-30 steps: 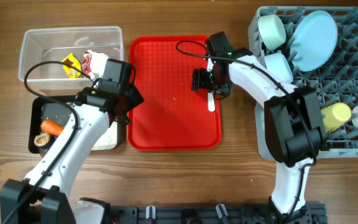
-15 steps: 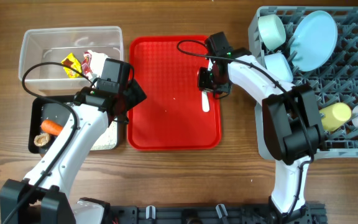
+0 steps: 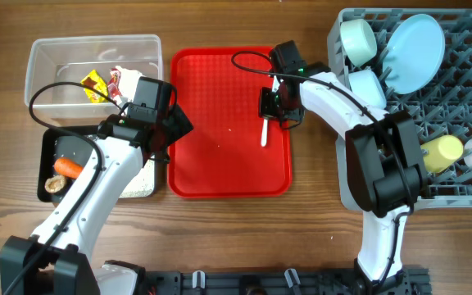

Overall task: Sort waste into correct bins and load items into the dishwasher rack
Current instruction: 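Reach the right gripper to the white spoon and grasp it, then carry the white spoon with the right gripper into the dish rack and release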

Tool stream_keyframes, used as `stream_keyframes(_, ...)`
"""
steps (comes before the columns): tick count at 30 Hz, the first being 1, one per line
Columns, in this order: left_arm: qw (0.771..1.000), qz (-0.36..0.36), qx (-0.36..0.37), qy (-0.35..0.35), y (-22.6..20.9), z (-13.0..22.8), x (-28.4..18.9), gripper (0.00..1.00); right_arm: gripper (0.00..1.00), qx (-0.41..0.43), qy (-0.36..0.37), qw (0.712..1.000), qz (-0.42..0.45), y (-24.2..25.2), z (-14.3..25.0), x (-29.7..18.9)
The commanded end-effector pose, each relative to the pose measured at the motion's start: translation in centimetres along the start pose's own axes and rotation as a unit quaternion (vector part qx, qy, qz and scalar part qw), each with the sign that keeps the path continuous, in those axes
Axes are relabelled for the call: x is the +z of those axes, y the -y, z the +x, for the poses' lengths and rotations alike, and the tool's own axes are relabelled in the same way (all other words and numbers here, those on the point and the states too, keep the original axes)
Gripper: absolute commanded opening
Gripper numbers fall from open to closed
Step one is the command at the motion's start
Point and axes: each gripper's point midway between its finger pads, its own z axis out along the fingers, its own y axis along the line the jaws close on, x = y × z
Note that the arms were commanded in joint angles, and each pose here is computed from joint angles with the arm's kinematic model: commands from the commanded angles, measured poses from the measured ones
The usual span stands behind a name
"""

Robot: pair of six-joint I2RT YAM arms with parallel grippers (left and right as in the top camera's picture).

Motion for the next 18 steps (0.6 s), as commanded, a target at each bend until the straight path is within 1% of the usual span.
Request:
stream_keyframes(1,1.000,-0.010,-0.007,0.004,-0.4,-0.3,0.2,1.00,0.04,-0.017,-0.011,1.000,-0.011,0.1,0.8,-1.6)
stream_keyframes(2,1.000,-0.009,-0.007,0.004,-0.4,-0.3,0.2,1.00,0.04,-0.019,-0.003,1.000,-0.013,0.0,0.6,-2.8)
stream_keyframes(6,1.000,-0.009,-0.007,0.004,-0.4,-0.3,0.2,1.00,0.04,-0.022,0.074,0.997,-0.009,0.3,-0.3,-12.0)
stream_keyframes(10,1.000,-0.009,-0.007,0.004,-0.4,-0.3,0.2,1.00,0.04,0.011,0.162,0.986,0.030,3.8,-0.1,-21.1)
stream_keyframes(12,1.000,-0.009,-0.007,0.004,-0.4,-0.3,0.2,1.00,0.04,0.043,0.197,0.977,0.065,6.8,0.5,-24.7)
stream_keyframes(14,1.000,-0.010,-0.007,0.004,-0.4,-0.3,0.2,1.00,0.04,0.111,0.223,0.961,0.118,11.2,1.7,-27.9)
stream_keyframes(16,1.000,-0.010,-0.007,0.004,-0.4,-0.3,0.2,1.00,0.04,0.180,0.224,0.945,0.158,15.4,2.9,-29.3)
stream_keyframes(18,1.000,-0.010,-0.007,0.004,-0.4,-0.3,0.2,1.00,0.04,0.237,0.212,0.932,0.173,18.4,3.9,-29.5)
